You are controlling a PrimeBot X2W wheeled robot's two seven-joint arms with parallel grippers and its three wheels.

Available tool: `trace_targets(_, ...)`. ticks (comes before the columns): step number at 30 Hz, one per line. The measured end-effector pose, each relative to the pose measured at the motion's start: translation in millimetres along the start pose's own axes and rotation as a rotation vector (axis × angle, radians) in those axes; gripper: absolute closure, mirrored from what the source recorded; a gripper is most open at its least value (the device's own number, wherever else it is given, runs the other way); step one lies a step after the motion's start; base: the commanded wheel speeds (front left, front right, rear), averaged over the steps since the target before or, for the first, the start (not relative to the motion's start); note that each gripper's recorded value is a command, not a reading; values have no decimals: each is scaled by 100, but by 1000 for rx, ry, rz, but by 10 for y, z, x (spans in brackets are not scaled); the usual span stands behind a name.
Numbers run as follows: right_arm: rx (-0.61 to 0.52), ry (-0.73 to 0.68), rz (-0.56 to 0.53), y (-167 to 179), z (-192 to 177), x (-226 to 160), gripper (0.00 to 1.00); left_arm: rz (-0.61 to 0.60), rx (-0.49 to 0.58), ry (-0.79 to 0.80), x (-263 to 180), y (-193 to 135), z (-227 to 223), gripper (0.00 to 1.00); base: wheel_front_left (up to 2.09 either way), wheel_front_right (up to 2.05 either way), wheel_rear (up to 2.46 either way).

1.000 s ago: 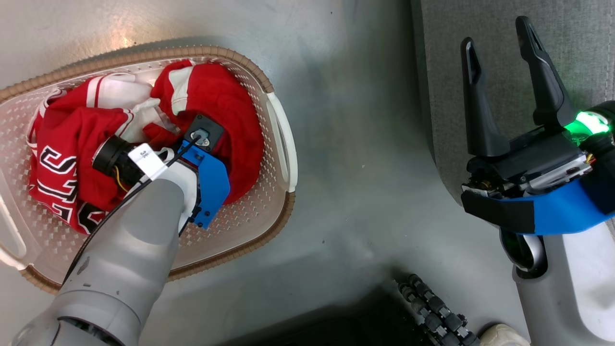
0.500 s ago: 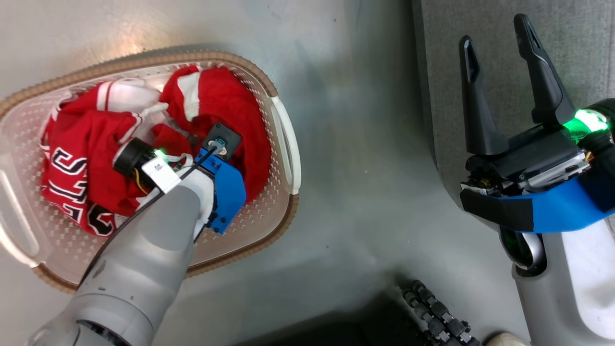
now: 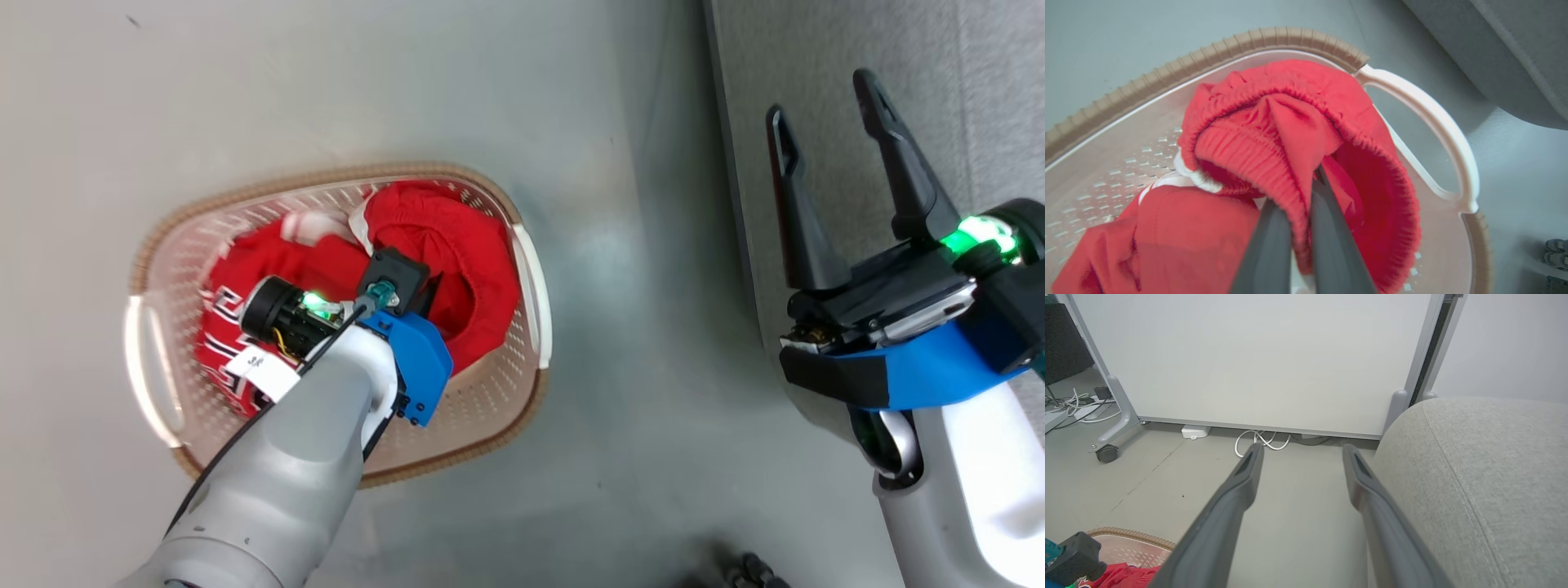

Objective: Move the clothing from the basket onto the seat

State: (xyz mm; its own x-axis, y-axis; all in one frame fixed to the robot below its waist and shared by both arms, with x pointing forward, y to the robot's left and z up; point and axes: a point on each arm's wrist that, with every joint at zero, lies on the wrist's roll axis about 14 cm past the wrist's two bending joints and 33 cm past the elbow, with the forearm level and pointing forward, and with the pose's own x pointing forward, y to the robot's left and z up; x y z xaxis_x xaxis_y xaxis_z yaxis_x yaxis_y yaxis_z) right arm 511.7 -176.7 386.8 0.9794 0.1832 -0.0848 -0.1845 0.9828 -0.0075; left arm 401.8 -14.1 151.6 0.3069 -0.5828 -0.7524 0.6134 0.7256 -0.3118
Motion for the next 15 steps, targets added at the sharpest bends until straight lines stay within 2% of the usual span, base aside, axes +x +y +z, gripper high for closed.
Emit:
trace_targets(9,7,-77,26,168,484,-211,0,90,2,-199,-559,35,630,100,0,0,0)
trace_targets(15,10,-132,36,269,802,-411,0,148,-1,-400,-1030,31,1223,100,0,0,0)
